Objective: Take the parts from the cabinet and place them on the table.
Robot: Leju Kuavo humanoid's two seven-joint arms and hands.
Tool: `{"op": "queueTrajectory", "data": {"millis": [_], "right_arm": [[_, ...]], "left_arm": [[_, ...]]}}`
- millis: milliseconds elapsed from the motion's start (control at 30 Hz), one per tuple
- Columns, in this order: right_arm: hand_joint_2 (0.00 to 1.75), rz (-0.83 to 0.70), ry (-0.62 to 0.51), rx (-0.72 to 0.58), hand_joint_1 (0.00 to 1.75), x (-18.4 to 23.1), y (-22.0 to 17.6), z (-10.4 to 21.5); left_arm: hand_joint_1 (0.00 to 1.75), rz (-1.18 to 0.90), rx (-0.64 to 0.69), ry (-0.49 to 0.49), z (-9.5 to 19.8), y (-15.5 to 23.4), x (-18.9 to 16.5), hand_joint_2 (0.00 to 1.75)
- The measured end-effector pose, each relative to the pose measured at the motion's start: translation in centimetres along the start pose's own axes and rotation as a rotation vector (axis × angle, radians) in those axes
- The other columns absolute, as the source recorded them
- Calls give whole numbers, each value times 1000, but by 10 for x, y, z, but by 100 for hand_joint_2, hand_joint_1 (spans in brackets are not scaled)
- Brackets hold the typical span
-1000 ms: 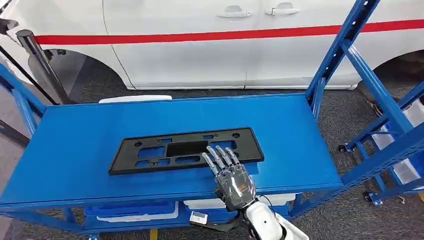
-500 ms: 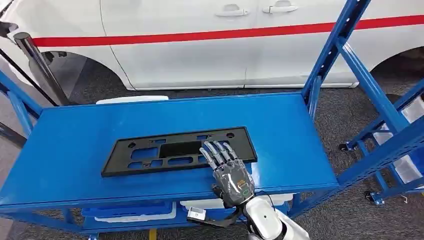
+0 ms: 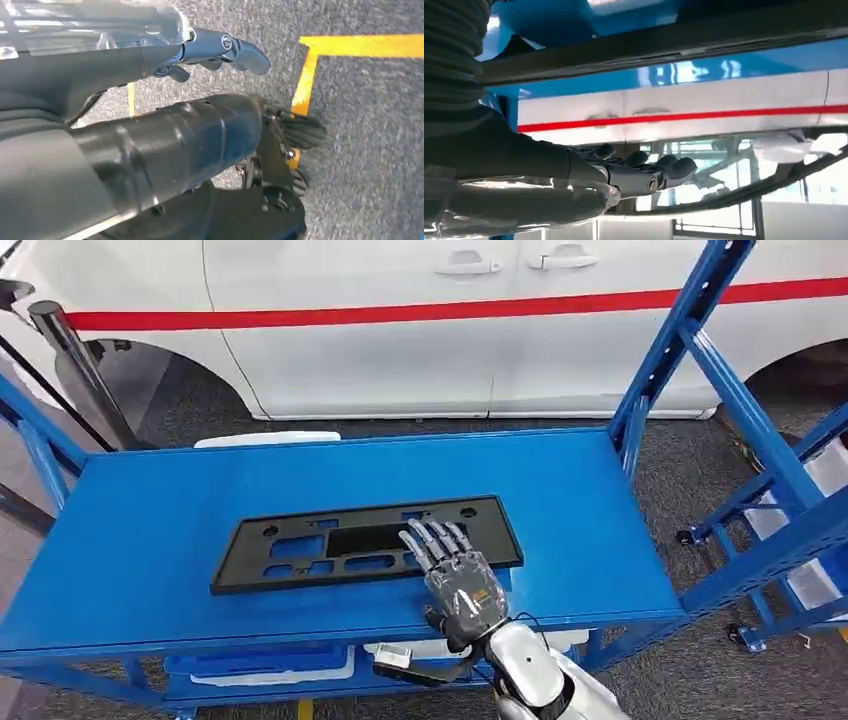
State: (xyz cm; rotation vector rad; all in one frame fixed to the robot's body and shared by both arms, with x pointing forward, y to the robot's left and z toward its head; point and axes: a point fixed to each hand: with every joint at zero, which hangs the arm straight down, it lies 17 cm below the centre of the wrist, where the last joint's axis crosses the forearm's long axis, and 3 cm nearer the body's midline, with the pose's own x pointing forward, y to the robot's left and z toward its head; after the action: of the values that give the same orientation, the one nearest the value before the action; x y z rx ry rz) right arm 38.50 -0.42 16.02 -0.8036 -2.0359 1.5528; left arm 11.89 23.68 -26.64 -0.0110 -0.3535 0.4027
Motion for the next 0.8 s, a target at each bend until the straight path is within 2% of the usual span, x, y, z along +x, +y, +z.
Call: {"op": "queueTrajectory", "data": {"millis": [267,800], "right_arm": [[175,-27,60,118,0,-28,30,8],[175,-24,86,138,0,-45,31,5]], "left_arm": [[0,19,2,-22,0,2,4,0],[0,28,14,-40,-1,10,10,0]]}}
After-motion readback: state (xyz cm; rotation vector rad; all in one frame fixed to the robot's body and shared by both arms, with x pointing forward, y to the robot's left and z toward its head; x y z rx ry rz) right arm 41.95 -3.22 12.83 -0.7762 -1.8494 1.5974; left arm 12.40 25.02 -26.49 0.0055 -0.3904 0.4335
